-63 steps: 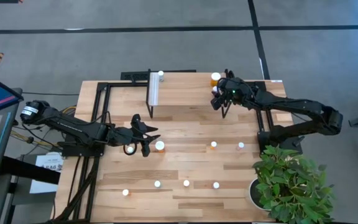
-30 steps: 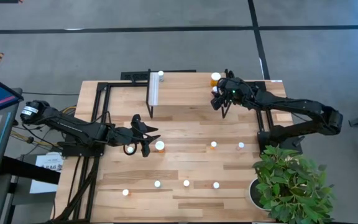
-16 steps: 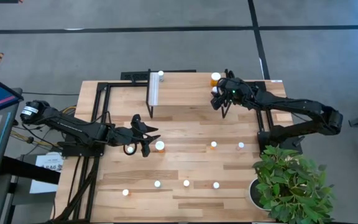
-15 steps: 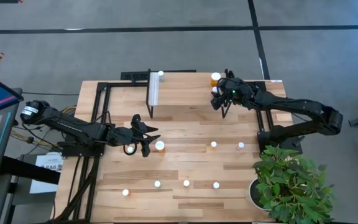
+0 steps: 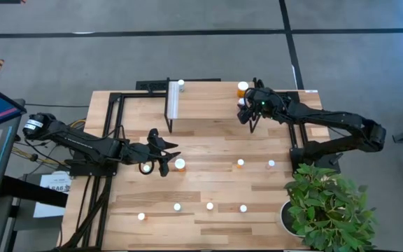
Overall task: Pick and place medicine bottles onto shelf by color
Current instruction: Put the middle pink pill bottle on the shelf
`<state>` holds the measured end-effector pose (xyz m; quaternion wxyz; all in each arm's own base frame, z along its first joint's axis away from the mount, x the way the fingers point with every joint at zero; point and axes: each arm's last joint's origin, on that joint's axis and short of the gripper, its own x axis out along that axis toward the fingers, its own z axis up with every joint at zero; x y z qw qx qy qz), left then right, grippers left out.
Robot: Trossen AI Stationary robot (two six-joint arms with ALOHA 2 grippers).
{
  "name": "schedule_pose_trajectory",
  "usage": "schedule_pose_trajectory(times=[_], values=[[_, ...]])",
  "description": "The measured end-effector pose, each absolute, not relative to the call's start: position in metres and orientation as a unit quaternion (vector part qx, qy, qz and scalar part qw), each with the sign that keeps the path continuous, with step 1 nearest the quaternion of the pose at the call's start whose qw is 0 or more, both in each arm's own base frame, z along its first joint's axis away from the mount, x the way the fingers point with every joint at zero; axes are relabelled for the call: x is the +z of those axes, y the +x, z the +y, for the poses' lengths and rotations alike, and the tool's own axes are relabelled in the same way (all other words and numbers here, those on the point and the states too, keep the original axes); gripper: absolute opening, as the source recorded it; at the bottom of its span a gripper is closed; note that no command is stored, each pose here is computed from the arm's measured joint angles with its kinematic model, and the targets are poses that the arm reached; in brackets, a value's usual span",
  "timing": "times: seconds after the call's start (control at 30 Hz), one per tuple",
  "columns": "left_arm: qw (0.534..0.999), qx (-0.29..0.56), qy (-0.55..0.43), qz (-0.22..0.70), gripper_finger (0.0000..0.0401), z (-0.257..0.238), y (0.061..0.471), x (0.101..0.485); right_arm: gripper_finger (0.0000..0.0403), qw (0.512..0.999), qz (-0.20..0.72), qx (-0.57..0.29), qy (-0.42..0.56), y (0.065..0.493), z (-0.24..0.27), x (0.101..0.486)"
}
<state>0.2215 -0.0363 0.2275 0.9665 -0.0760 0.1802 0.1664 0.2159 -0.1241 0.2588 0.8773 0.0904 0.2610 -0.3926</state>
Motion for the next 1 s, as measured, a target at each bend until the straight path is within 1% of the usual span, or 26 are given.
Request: schedule_pose_trajectory(times=[0.3,0.43,0.6,0.87,1.0], values=[[0.966,0.166,-0.076,0.18,0.0138,-0.0363,0.2215,0.2275,0.0343,0.877,0.261,-0.393,0.09,0.2159,-0.1241,0.2588],[0.966,0.166,-0.076,0.18,0.0138,-0.0363,0.2215,0.2275,0.0359,0.88,0.273,-0.384,0.061,0.216,-0.1241,0.2588],[0.966,0.166,-0.076,0.18,0.0139,-0.0363,0.2215,0.2275,0.036,0.882,0.283,-0.376,0.036,0.2162,-0.1242,0.259],[0.966,0.167,-0.076,0.18,0.0139,-0.0363,0.2215,0.2275,0.0356,0.875,0.285,-0.389,0.051,0.2127,-0.1285,0.2578],[0.966,0.167,-0.076,0.18,0.0139,-0.0362,0.2215,0.2275,0.0358,0.868,0.301,-0.39,0.054,0.2105,-0.1295,0.2596]])
